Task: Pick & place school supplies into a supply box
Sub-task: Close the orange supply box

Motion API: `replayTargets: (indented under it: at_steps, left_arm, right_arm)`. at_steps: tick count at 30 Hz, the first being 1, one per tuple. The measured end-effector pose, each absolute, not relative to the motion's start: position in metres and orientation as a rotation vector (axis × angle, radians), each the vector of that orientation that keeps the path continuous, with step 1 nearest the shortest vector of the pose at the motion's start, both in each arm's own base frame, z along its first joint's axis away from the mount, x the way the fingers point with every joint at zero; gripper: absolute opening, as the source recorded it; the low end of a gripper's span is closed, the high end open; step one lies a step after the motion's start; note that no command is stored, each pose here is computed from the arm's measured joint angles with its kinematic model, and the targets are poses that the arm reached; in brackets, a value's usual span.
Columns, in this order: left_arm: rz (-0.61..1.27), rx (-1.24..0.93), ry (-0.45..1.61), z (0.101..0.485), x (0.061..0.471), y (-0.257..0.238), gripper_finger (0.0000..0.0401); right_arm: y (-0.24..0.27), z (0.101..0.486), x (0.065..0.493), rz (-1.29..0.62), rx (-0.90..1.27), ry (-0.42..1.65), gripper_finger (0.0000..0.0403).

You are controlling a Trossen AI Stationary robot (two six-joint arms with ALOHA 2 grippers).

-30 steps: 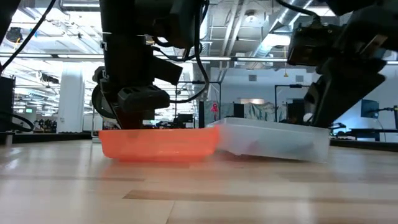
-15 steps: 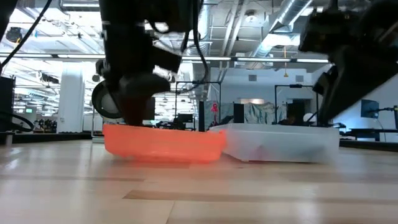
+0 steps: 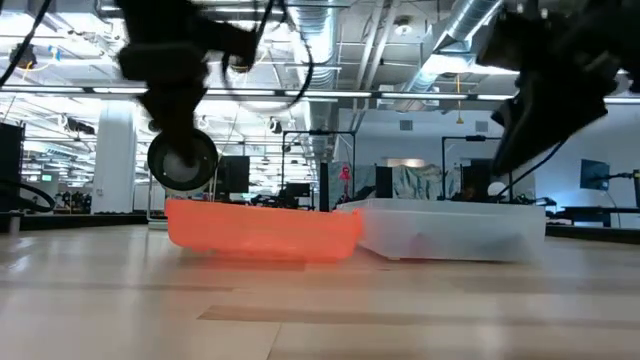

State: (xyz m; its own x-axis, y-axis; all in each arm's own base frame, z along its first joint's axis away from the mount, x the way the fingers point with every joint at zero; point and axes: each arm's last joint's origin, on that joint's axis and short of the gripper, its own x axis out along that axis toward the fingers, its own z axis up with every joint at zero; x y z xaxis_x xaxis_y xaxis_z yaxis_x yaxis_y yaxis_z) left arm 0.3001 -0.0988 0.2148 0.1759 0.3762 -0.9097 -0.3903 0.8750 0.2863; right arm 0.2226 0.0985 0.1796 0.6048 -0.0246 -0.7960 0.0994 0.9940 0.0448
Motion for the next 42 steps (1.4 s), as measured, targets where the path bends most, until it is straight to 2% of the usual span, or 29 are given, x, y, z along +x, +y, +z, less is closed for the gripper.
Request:
replayTargets:
  at_steps: [5, 9, 14, 22, 32, 42]
  left_arm:
    - [0.507, -0.173, 1.249, 0.189, 0.278, -0.105, 0.0153]
    - [0.472, -0.196, 1.215, 0.177, 0.265, -0.113, 0.0153]
    - [0.420, -0.197, 1.212, 0.155, 0.255, -0.117, 0.0153]
    - [0.328, -0.223, 1.105, 0.134, 0.255, -0.115, 0.0153]
    - [0.275, -0.232, 1.079, 0.123, 0.257, -0.099, 0.0153]
    - [0.259, -0.218, 1.080, 0.122, 0.260, -0.094, 0.0153]
  right_arm:
    - [0.089, 0.173, 0.215, -0.105, 0.001, 1.035, 0.0086]
    - [0.084, 0.169, 0.208, -0.104, -0.070, 1.108, 0.0086]
    - [0.075, 0.152, 0.208, -0.048, -0.019, 1.073, 0.0086]
    - [0.061, 0.143, 0.209, -0.070, 0.002, 1.046, 0.0086]
    - [0.042, 0.139, 0.217, -0.055, -0.034, 1.050, 0.0086]
    - [0.033, 0.116, 0.233, -0.001, 0.020, 1.082, 0.0086]
